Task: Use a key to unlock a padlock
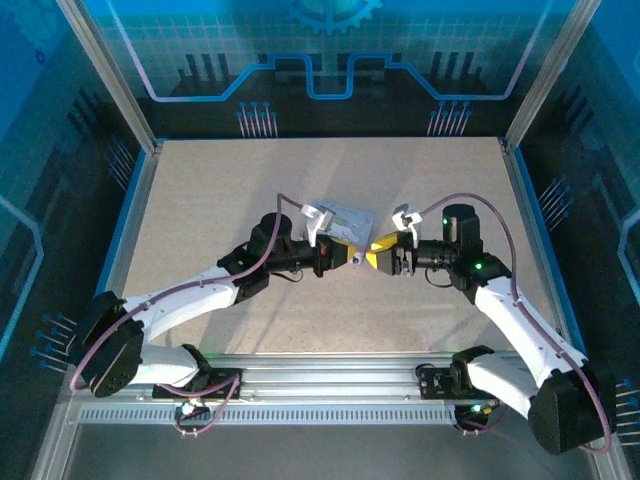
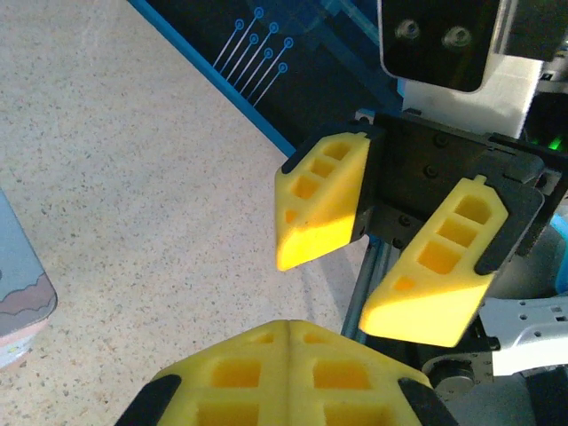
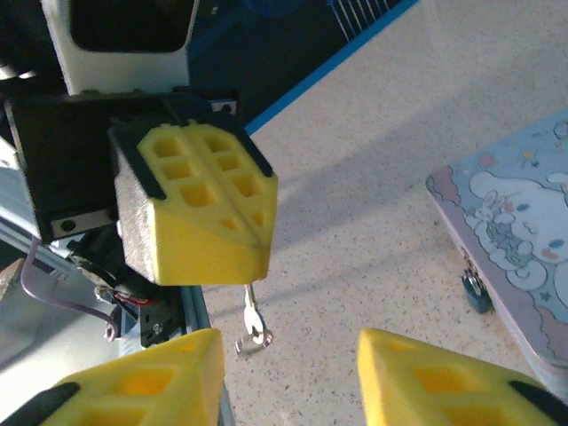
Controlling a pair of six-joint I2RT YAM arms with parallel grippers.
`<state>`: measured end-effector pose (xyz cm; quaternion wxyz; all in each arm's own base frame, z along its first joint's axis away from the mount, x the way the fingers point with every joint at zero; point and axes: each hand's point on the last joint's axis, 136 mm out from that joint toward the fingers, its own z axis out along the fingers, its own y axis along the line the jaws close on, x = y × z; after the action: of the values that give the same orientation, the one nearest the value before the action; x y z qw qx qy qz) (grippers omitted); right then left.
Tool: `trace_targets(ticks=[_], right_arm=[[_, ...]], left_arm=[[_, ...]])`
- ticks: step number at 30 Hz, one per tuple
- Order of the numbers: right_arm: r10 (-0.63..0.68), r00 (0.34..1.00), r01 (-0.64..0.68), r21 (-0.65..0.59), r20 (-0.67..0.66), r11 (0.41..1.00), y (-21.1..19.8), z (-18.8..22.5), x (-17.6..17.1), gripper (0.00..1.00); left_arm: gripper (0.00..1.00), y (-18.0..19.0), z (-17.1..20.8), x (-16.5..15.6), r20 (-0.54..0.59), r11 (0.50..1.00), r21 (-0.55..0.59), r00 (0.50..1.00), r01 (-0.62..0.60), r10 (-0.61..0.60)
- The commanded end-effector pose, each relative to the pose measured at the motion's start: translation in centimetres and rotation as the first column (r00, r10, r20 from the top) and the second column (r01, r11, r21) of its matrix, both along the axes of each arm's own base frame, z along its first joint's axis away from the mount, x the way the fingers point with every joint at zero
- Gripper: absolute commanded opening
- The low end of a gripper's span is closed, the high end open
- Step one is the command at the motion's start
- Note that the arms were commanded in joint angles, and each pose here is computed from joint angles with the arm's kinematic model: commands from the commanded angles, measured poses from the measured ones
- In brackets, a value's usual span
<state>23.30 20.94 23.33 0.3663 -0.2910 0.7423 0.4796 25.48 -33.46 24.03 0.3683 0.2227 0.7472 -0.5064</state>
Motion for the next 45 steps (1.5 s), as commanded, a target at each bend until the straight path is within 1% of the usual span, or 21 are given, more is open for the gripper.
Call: trace_targets(ticks=[1, 5, 12, 22, 31, 35, 38, 43, 45], right_arm=[[0.042, 0.999, -0.042, 0.086, 0.003, 0.995, 0.5, 1.5, -0.6, 0.48], [0.069, 0.997, -0.066, 0.103, -0.024, 0.992, 1.4, 1.0, -0.7, 0.49], [0.125, 0.99, -0.119, 0.097, -0.059, 0.988, 3.3, 0.0, -1.0, 0.49], [0.16, 0.983, -0.152, 0.094, -0.087, 0.984, 4.1, -0.8, -1.4, 0.4], [0.161, 0.981, -0.152, 0.082, -0.105, 0.985, 4.2, -1.4, -1.4, 0.35], [0.157, 0.982, -0.149, 0.081, -0.102, 0.986, 4.2, -1.4, -1.3, 0.29], [0.142, 0.985, -0.135, 0.077, -0.095, 0.988, 4.1, -1.3, -1.1, 0.24], [0.115, 0.989, -0.109, 0.07, -0.09, 0.992, 3.9, -1.3, -0.8, 0.11], [0.106, 0.99, -0.101, 0.062, -0.088, 0.993, 3.8, -1.4, -0.7, 0.07]], left_arm=[[0.0, 0.1, 1.8, 0.0, 0.067, 1.0, -0.013, 0.998, -0.006, 0.007], [0.0, 0.1, 1.9, 0.2, 0.071, 1.0, -0.015, 0.997, -0.013, 0.014], [0.0, 0.2, 1.9, 0.3, 0.072, 1.0, -0.014, 0.997, -0.025, 0.026], [0.0, 0.6, 1.8, 0.8, 0.073, 0.998, -0.007, 0.996, -0.059, 0.059], [0.0, 0.9, 2.0, 0.9, 0.086, 0.997, -0.014, 0.993, -0.08, 0.081], [0.0, 0.9, 2.0, 0.9, 0.085, 0.997, -0.014, 0.993, -0.08, 0.081], [0.0, 0.9, 1.9, 0.9, 0.086, 0.997, -0.013, 0.993, -0.082, 0.083], [0.0, 1.0, 1.8, 0.8, 0.085, 0.997, -0.011, 0.993, -0.08, 0.081], [0.0, 1.1, 1.8, 0.8, 0.088, 0.996, -0.011, 0.992, -0.085, 0.086]])
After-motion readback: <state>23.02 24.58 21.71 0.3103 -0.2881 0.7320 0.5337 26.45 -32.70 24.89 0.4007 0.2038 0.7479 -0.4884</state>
